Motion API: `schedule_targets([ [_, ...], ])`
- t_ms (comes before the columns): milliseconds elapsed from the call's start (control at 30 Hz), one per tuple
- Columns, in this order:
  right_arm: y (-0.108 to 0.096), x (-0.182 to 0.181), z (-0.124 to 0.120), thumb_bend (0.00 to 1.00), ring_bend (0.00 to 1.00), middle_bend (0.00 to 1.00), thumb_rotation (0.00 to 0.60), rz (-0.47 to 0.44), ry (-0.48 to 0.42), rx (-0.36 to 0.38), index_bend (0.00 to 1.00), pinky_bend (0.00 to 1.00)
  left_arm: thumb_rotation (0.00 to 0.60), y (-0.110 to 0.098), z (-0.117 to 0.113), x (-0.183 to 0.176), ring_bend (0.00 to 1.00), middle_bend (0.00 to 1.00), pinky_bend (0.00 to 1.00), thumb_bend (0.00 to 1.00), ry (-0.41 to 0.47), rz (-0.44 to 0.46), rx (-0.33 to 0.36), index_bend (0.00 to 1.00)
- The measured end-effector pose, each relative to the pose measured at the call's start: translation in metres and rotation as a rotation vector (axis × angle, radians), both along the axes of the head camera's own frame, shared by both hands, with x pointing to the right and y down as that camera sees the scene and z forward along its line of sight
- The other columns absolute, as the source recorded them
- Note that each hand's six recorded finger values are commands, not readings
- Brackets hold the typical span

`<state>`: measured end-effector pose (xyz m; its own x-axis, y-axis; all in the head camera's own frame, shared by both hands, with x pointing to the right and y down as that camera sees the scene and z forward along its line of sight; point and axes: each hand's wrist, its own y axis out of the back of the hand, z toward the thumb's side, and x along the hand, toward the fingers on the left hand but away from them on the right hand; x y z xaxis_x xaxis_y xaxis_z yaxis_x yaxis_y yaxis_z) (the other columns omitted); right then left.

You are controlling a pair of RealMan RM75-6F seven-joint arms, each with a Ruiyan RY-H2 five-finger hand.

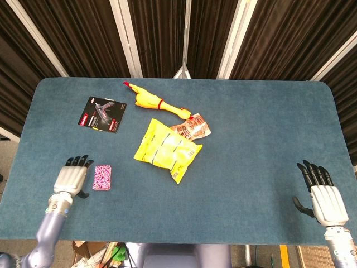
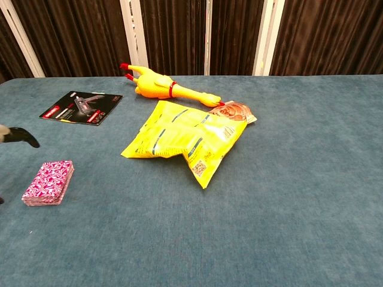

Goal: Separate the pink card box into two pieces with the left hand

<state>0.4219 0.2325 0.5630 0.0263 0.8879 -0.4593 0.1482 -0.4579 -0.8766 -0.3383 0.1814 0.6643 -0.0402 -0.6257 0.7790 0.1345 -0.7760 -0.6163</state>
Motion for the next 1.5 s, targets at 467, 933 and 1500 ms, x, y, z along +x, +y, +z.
schedule_targets([
  [467,0.0,0.0,0.0,0.36,0.0,0.0,0.6,0.0,-0.004,-0.002,0.0,0.06,0.6,-0.006,0.022,0.014,0.0,0.0,0.0,0.23,-0.03,-0.015,-0.02,0.14],
  [933,0.0,0.0,0.0,0.36,0.0,0.0,0.6,0.002,-0.006,-0.003,0.0,0.06,0.6,-0.003,0.034,0.028,0.0,0.0,0.0,0.25,-0.022,-0.01,-0.044,0.16],
  [1500,0.0,0.0,0.0,0.36,0.0,0.0,0.6,0.003,-0.008,-0.003,0.0,0.06,0.6,-0.006,0.037,0.03,0.0,0.0,0.0,0.42,0.015,-0.04,-0.028,0.39],
])
